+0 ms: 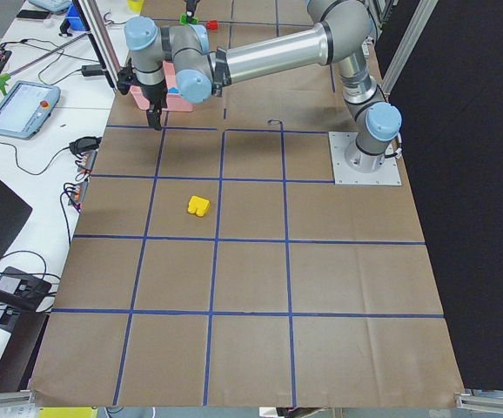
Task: Put all blocks into box
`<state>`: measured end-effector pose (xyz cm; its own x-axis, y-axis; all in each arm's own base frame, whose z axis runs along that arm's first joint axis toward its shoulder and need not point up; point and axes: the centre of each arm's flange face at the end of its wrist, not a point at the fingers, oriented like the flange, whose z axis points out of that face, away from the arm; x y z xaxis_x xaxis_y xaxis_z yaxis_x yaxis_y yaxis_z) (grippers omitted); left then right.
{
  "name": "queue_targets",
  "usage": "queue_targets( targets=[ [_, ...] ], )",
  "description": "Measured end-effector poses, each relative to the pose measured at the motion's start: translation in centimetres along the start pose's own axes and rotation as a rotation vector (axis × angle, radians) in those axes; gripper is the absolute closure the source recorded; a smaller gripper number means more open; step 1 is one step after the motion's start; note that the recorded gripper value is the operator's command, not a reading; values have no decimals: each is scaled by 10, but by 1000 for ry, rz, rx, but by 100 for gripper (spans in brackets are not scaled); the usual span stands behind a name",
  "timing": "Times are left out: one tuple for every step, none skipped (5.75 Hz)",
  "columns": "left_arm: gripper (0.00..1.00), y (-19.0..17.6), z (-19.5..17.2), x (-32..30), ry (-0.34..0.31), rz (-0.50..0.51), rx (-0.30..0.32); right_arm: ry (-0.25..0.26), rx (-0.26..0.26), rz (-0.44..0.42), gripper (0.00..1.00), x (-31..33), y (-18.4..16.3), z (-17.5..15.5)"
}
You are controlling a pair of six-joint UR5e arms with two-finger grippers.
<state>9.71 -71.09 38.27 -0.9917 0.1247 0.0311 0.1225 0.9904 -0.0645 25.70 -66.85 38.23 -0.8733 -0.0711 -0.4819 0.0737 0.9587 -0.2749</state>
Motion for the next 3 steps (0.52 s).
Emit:
queue_targets(
  targets=[
    [1,30,11,-73,11,81,-21,-29,28,-26,91,-8,-14,47],
    [1,57,27,-118,29,144,-41,-36,29,-43,86,-6,-22,80],
    [1,75,46,-130,39,176,-51,-38,35,-52,2,-1,-26,99]
  ],
)
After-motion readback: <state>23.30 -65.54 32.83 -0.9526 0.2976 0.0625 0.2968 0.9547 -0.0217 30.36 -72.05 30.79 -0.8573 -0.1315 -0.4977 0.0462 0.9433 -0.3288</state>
